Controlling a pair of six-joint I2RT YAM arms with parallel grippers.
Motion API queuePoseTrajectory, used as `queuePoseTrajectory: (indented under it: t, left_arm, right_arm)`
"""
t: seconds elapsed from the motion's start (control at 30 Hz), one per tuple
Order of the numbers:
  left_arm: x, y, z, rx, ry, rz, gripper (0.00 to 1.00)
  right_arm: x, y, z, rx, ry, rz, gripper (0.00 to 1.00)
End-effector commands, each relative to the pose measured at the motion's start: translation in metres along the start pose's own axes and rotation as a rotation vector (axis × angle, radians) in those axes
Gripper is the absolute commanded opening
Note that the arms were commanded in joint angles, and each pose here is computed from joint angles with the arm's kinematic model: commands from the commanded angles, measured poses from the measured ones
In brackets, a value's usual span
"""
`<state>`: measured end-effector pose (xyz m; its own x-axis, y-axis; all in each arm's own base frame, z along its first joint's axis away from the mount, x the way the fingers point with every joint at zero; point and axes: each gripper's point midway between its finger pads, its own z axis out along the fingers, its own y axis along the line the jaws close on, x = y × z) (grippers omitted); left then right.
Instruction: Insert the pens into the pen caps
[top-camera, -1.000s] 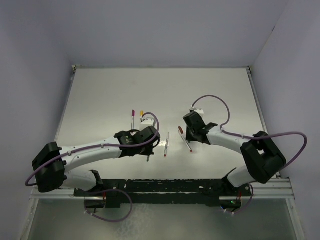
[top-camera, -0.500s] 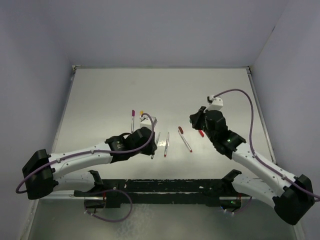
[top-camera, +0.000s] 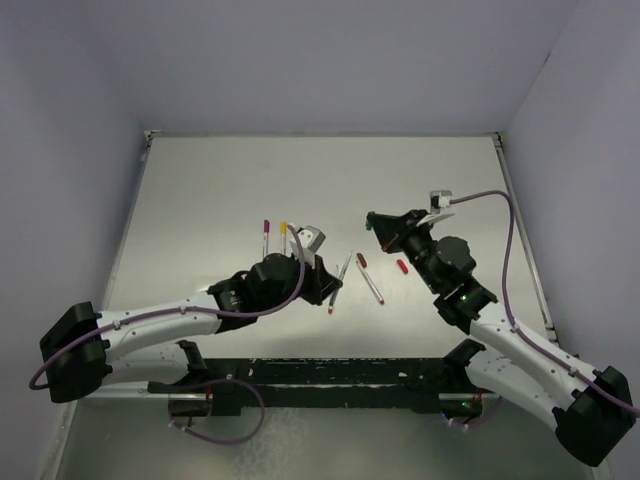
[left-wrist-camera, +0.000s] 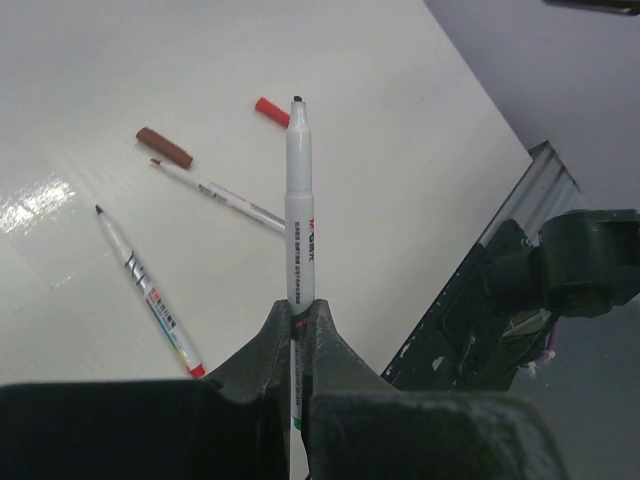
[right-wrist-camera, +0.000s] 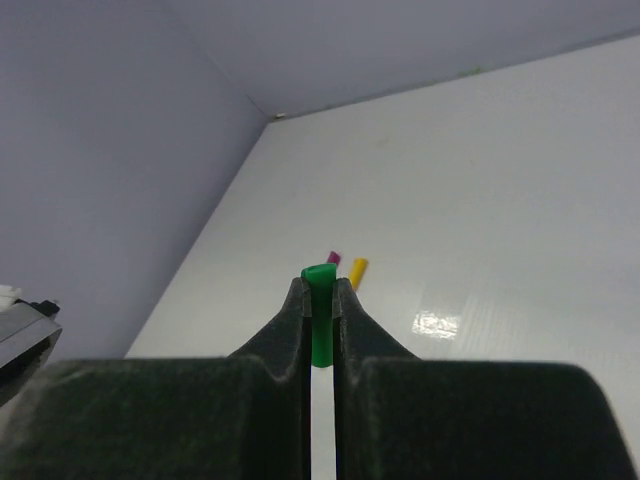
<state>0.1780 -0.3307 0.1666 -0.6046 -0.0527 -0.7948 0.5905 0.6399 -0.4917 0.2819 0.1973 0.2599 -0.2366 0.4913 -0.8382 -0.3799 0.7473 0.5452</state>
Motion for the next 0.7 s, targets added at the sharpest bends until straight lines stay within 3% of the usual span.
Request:
queuePoseTrajectory:
  t: [0.0,0.33,0.67]
  left_arm:
    - [-0.046,-0.041,-0.009,0.195,-0.205,0.050,0.00]
    - [-0.074,-0.049,-0.020,0.240,-0.366,0.064,0.00]
    - [-0.092,-0.051,-0.018,0.222,-0.421,0.078,0.00]
  right_arm:
    - [-0.031,0.042,0.001,-0.194,-0.127,0.076,0.00]
    - [-0.045,0.066,-0.007,-0.334,-0.191,0.187,0.00]
    - [-0.045,0.076,-0.013,-0.400,-0.192,0.240,0.00]
